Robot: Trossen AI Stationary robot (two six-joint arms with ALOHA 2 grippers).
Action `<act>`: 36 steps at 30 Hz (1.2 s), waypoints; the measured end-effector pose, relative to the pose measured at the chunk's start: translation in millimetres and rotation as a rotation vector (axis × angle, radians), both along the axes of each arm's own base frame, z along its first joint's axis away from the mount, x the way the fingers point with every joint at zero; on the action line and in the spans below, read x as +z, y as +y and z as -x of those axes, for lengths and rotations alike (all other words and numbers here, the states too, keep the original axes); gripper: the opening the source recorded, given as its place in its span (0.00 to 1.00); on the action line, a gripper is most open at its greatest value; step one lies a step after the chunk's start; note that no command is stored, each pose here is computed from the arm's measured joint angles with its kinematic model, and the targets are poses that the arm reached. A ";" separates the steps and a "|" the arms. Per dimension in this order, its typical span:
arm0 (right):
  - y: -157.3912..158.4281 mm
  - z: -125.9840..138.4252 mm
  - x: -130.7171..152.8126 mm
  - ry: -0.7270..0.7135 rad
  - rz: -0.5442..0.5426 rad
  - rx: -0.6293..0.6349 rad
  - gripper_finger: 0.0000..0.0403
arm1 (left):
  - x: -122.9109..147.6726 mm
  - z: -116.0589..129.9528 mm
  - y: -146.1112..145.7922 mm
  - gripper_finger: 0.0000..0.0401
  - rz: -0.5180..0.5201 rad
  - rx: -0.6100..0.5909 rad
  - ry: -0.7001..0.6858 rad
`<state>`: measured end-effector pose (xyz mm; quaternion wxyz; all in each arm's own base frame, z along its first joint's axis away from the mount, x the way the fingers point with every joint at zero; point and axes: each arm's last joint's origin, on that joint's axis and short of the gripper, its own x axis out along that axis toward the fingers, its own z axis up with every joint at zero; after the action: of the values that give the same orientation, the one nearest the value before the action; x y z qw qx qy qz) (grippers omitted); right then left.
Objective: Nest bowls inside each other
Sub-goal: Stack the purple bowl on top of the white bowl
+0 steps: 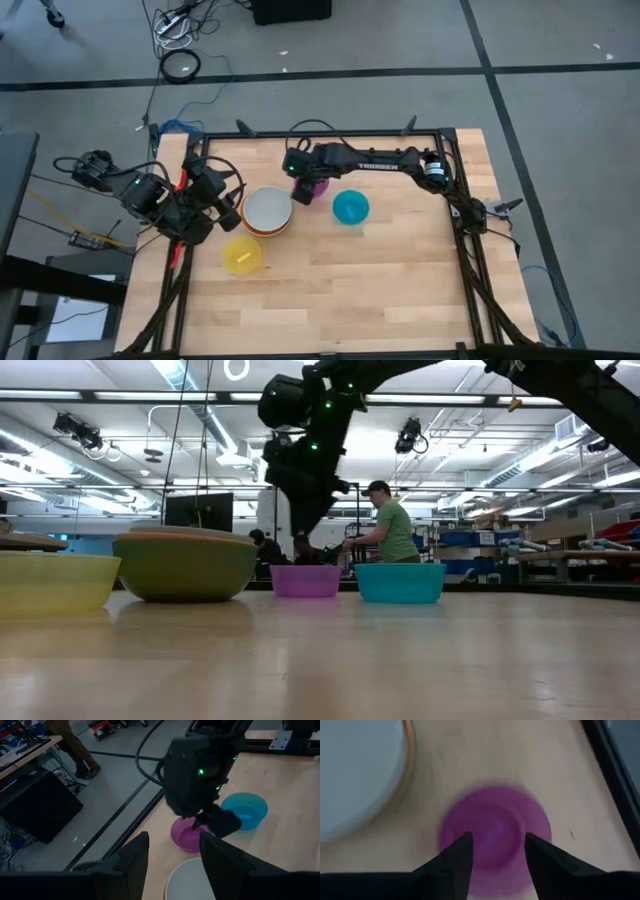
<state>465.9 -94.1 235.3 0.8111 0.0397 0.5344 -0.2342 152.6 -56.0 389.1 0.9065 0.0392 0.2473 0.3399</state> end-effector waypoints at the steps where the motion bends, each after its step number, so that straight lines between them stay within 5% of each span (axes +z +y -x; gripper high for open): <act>1: 0.4 2.8 -1.3 0.033 -0.001 -0.002 0.41 | 0.0 0.0 0.0 0.46 0.000 0.000 0.000; 18: 4.9 11.2 -40.7 0.104 -0.154 0.025 0.41 | -36.3 -4.3 -3.0 0.46 0.029 0.023 0.072; 36: 1.8 4.3 -54.1 0.007 -0.142 0.031 0.37 | -43.3 -4.7 -3.5 0.46 0.031 0.025 0.088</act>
<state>461.5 -92.3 181.3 0.8080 0.0879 0.5529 -0.1834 157.3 -59.4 345.8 0.8909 0.0371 0.2924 0.3455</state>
